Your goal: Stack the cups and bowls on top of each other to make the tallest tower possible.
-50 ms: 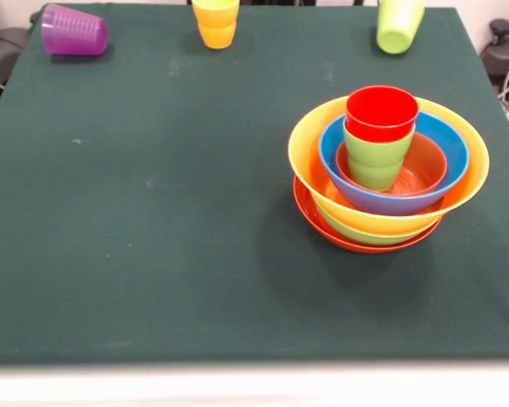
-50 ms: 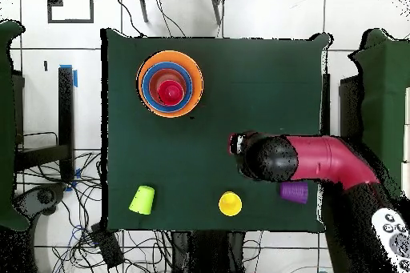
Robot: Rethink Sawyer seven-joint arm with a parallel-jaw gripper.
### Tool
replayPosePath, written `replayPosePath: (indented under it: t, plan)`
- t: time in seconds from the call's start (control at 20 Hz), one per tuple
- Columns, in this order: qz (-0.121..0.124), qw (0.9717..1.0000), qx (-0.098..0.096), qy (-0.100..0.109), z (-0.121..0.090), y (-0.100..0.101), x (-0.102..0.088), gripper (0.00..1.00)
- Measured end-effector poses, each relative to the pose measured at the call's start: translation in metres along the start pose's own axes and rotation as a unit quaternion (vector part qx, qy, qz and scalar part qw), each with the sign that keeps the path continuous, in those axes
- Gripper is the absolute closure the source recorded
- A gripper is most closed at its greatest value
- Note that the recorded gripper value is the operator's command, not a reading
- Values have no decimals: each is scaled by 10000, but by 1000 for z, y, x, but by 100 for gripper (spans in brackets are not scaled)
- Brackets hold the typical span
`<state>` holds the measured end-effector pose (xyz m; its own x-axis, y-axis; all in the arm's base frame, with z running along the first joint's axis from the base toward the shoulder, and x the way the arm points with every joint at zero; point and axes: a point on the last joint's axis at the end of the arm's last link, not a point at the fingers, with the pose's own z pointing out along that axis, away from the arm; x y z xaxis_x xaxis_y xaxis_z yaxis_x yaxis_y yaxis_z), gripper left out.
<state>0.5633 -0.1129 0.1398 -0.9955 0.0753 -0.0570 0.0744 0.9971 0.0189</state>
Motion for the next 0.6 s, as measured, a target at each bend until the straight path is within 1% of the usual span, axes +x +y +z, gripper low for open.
replayPosePath:
  t: [0.05, 0.1, 0.25, 0.3, 0.35, 0.45, 0.5, 0.6]
  plan:
    - [-92, 9999, 38, -55, 5, 1, 9, 0]
    - [-297, 9994, 79, -129, 16, 7, 27, 0]
    - [-480, 9987, 82, -146, 25, 16, 44, 0]
    - [-608, 9980, 75, -148, 30, 24, 55, 0]
    - [-699, 9974, 64, -133, 33, 30, 64, 0]
    - [-779, 9969, 59, -106, 35, 37, 73, 0]
    - [-869, 9962, 67, -53, 38, 43, 84, 0]
    - [-945, 9955, 82, -2, 40, 48, 93, 0]
